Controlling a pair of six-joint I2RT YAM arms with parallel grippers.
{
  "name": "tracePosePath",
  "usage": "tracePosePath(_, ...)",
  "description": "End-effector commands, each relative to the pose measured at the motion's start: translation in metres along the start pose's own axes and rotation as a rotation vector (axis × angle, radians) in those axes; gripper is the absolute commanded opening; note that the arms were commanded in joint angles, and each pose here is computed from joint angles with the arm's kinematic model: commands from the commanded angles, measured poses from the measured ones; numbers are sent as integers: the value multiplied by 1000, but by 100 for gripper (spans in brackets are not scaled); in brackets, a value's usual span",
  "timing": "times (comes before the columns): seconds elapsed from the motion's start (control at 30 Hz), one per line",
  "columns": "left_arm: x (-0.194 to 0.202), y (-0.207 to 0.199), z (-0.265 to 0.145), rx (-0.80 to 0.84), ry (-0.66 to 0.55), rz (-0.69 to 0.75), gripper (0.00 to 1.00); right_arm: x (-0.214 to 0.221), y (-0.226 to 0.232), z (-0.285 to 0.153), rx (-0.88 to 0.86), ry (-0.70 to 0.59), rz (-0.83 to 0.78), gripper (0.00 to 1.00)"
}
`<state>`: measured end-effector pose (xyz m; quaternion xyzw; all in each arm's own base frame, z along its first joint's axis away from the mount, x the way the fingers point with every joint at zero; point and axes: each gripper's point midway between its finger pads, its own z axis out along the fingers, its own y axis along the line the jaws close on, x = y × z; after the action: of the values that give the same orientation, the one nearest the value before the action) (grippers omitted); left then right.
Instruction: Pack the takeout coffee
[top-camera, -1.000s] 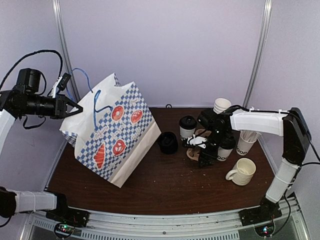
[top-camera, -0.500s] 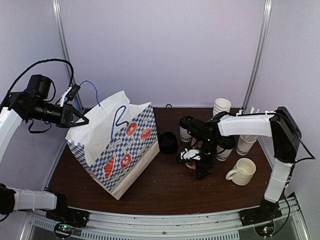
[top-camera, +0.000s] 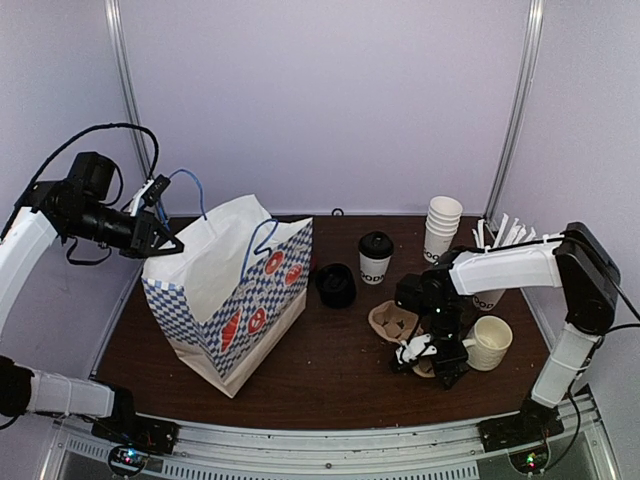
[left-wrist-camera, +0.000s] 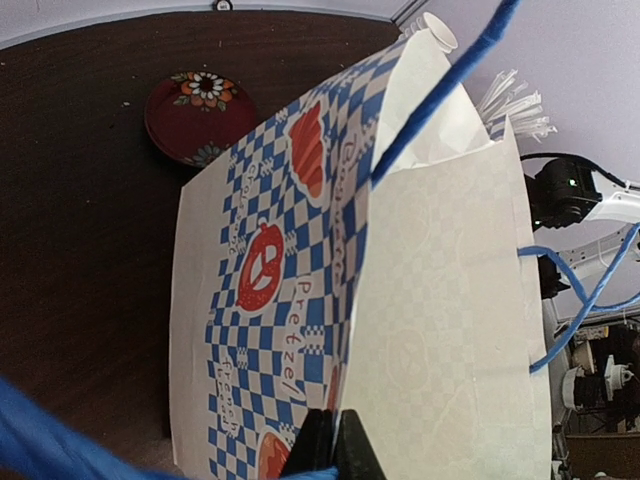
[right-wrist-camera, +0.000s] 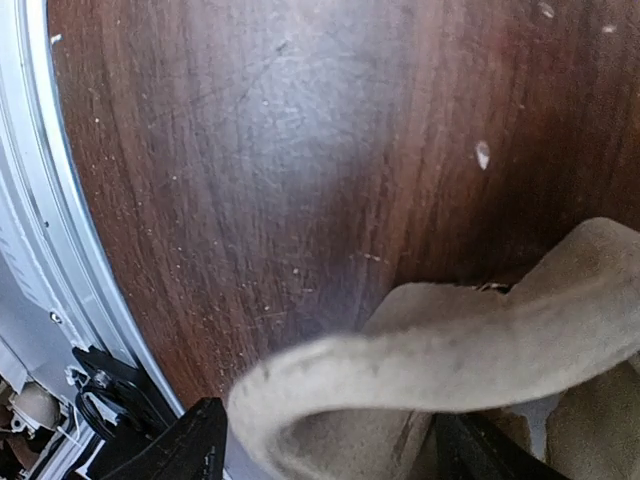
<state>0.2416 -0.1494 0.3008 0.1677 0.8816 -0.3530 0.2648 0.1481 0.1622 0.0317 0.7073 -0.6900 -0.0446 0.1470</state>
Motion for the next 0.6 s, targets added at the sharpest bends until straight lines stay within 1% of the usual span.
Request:
tracePosePath(0.0, -7, 1, 2, -7, -25, 45, 0, 23, -20, -12, 103, 60, 44, 75)
tracePosePath(0.1, -7, 4, 3, -21, -24, 44, 0, 21, -24, -27, 125, 28, 63, 76)
tracePosePath(0.17, -8, 5, 3, -30, -24, 43, 0, 17, -17, -39, 112, -5, 58, 76)
tracePosePath(0.33, -11, 13, 4, -71, -21, 35, 2, 0, 0, -69, 61, -139, 66, 77)
tracePosePath(0.4, -10, 17, 7, -80, -12, 28, 3, -11, -5, -76, 68, -192, 131, 75)
tracePosePath(0.47, -11, 20, 9, -84, -6, 22, 4, -21, -25, -81, 133, -232, 229, 71)
tracePosePath(0.57, -13, 21, 9, -91, -6, 19, 9, -30, -63, -86, 262, -277, 390, 67)
